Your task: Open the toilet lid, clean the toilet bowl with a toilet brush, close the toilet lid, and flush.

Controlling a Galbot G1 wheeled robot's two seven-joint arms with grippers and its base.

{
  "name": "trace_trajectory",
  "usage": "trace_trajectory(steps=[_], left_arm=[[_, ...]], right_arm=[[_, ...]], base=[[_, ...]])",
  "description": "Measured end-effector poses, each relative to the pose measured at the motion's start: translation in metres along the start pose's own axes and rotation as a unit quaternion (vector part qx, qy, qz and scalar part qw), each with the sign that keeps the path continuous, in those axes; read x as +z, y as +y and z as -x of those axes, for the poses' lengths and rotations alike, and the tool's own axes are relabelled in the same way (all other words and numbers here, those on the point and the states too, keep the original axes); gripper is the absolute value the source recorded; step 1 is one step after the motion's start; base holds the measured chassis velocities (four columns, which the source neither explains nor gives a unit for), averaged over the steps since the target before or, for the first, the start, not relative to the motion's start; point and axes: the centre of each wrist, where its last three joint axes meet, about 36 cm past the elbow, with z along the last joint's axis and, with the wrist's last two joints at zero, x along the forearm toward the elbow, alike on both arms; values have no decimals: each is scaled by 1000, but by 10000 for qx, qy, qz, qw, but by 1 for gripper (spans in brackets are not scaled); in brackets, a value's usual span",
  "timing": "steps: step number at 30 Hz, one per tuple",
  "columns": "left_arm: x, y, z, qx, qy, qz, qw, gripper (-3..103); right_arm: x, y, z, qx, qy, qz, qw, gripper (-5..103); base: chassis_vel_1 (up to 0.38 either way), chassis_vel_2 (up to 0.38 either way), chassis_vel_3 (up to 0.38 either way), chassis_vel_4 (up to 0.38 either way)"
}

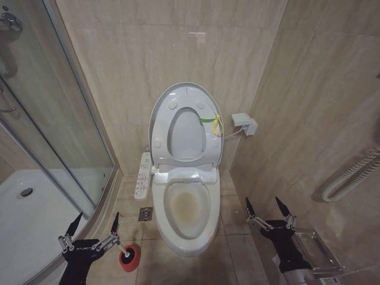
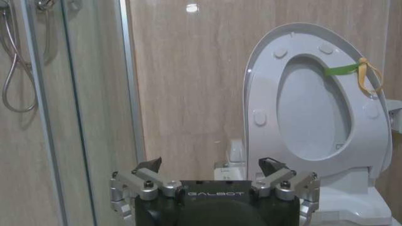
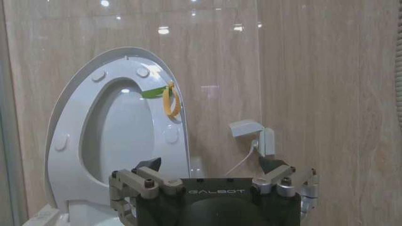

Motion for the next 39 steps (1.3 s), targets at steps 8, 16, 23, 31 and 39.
trace_trajectory(steps=[8,16,23,31,39], left_arm=[[0,0,0,0,0,0,10000,100],[0,0,0,0,0,0,10000,100],[0,0,0,0,0,0,10000,100],[0,0,0,0,0,0,10000,100],[0,0,0,1,0,0,10000,100]], right_arm=[[0,0,0,0,0,0,10000,100],[0,0,0,0,0,0,10000,100],[0,0,0,0,0,0,10000,100],[0,0,0,0,0,0,10000,100],[6,-1,12,-43,182,20,9998,100]], base=[[0,0,0,0],[0,0,0,0],[0,0,0,0],[0,0,0,0],[0,0,0,0]])
